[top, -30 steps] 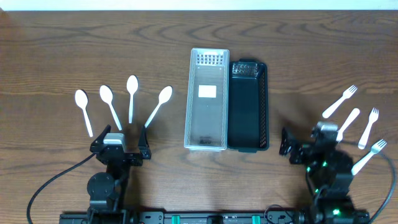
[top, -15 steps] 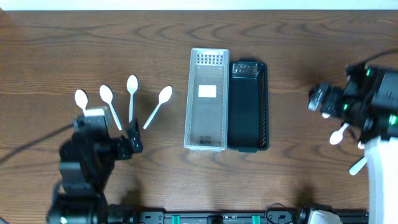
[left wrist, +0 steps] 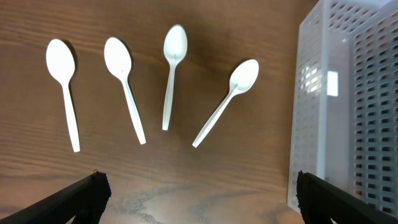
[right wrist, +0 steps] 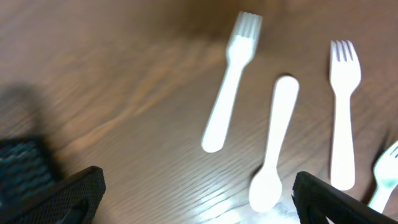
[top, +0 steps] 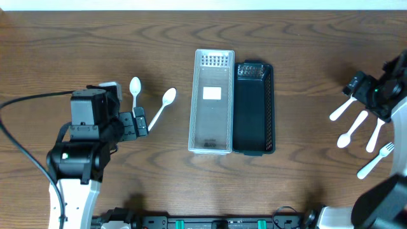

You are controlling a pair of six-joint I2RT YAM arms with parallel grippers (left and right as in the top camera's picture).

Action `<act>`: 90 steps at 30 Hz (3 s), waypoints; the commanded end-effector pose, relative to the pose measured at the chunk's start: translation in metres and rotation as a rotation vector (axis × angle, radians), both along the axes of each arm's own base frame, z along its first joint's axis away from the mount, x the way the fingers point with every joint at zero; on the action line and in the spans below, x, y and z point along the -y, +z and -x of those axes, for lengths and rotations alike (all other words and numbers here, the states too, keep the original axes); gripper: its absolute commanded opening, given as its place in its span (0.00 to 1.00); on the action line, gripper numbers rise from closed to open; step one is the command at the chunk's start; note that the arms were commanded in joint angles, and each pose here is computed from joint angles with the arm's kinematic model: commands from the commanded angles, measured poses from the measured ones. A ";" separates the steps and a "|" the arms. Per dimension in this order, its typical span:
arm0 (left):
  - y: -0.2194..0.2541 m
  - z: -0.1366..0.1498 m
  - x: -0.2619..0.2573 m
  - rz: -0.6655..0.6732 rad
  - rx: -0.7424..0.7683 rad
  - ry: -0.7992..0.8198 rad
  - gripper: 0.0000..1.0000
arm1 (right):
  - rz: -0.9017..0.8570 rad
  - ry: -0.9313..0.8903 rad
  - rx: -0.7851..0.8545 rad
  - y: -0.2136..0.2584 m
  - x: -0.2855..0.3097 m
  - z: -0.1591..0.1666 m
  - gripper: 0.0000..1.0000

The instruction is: Pack container

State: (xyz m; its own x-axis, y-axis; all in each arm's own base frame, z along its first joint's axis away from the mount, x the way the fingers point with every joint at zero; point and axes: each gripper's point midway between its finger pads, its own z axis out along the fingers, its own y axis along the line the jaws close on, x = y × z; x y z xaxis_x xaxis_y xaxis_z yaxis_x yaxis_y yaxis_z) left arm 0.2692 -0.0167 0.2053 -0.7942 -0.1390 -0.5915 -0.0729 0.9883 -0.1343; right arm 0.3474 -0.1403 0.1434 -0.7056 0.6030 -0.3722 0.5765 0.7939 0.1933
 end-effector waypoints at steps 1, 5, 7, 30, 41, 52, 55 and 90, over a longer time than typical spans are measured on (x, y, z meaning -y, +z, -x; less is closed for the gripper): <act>-0.002 -0.004 -0.001 -0.020 -0.014 -0.008 0.98 | -0.016 -0.092 -0.039 -0.018 0.023 0.000 0.99; -0.006 -0.005 -0.001 -0.020 -0.031 -0.009 0.98 | -0.041 -0.122 -0.098 -0.036 0.034 -0.009 0.99; -0.007 -0.006 -0.001 -0.021 -0.034 -0.008 0.98 | -0.054 -0.121 -0.127 -0.041 0.037 -0.016 0.99; -0.007 -0.005 -0.001 -0.020 -0.035 -0.008 0.98 | -0.117 -0.079 -0.363 -0.123 0.022 -0.052 0.99; -0.007 -0.005 -0.001 -0.020 -0.035 -0.009 0.98 | -0.029 -0.095 -0.395 -0.133 0.036 -0.048 0.99; -0.007 -0.005 -0.001 -0.020 -0.035 -0.009 0.98 | -0.032 -0.075 -0.395 -0.149 0.033 -0.043 0.99; -0.007 -0.005 -0.001 -0.020 -0.035 -0.008 0.98 | -0.046 -0.062 -0.391 -0.156 0.029 -0.042 0.99; -0.007 -0.005 -0.001 -0.020 -0.035 -0.009 0.98 | -0.048 -0.055 -0.361 -0.166 0.028 -0.045 0.28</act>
State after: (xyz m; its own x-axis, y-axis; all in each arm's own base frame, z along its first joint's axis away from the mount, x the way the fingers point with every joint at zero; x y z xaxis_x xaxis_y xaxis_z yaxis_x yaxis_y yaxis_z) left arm 0.2731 -0.0167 0.1942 -0.8196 -0.1384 -0.5560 -0.0791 0.9884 -0.1294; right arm 0.4012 -0.1784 -0.0041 -0.7420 0.6580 -0.1281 0.6629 0.7487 0.0054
